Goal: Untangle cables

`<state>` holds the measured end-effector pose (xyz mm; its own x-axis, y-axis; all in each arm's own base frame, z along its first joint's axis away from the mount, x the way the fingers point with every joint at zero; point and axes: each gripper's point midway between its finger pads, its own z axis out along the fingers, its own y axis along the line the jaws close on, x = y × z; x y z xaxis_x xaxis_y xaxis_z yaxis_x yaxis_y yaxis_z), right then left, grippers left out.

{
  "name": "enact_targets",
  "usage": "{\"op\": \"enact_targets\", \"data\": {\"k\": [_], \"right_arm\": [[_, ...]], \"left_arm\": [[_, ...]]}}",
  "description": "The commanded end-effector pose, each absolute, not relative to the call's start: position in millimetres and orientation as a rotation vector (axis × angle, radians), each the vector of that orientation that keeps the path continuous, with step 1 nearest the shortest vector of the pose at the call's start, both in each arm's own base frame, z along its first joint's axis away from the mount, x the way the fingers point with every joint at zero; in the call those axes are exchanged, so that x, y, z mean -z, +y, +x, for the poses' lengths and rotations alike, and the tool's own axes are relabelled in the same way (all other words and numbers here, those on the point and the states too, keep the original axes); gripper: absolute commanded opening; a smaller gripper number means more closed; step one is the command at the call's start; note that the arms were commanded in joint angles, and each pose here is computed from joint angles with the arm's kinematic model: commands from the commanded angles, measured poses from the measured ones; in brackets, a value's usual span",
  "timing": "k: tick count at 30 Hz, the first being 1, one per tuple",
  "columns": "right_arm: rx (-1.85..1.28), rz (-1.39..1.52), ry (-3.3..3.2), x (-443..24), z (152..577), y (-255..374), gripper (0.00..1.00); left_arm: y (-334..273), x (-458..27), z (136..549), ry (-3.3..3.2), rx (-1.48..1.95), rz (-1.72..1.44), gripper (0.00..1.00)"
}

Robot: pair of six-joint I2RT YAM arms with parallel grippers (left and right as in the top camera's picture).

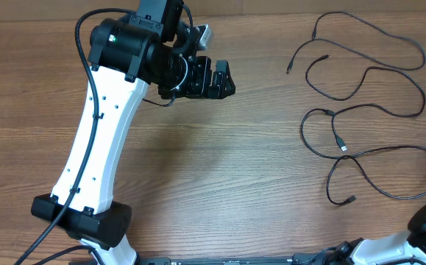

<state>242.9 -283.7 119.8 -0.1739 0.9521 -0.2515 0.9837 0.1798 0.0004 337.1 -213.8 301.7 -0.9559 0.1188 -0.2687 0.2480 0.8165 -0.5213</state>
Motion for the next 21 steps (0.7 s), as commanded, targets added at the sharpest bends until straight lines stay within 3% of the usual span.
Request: {"op": "enact_targets", "data": {"k": [1, 6, 10, 21], "right_arm": [[-0.339, 1.855, 2.239, -151.1, 276.9, -222.7, 1.00], [-0.693, 1.549, 2.474, -158.2, 288.0, -158.1, 1.00], [-0.605, 1.460, 2.582, -151.1, 289.8, -146.2, 1.00], [-0.560, 1.456, 2.487, -153.1, 310.7, -159.7, 1.00]], "left_arm": [[-216.3, -297.1, 337.2, 2.783, 0.831, 0.314, 1.00], [-233.5, -282.3, 326.9, 2.822, 0.834, 0.411, 0.93], [-264.3, -263.5, 310.9, 2.871, 0.858, 0.530, 0.84], [-369.3, -182.2, 272.0, 2.958, 0.883, 0.877, 0.72]]}}
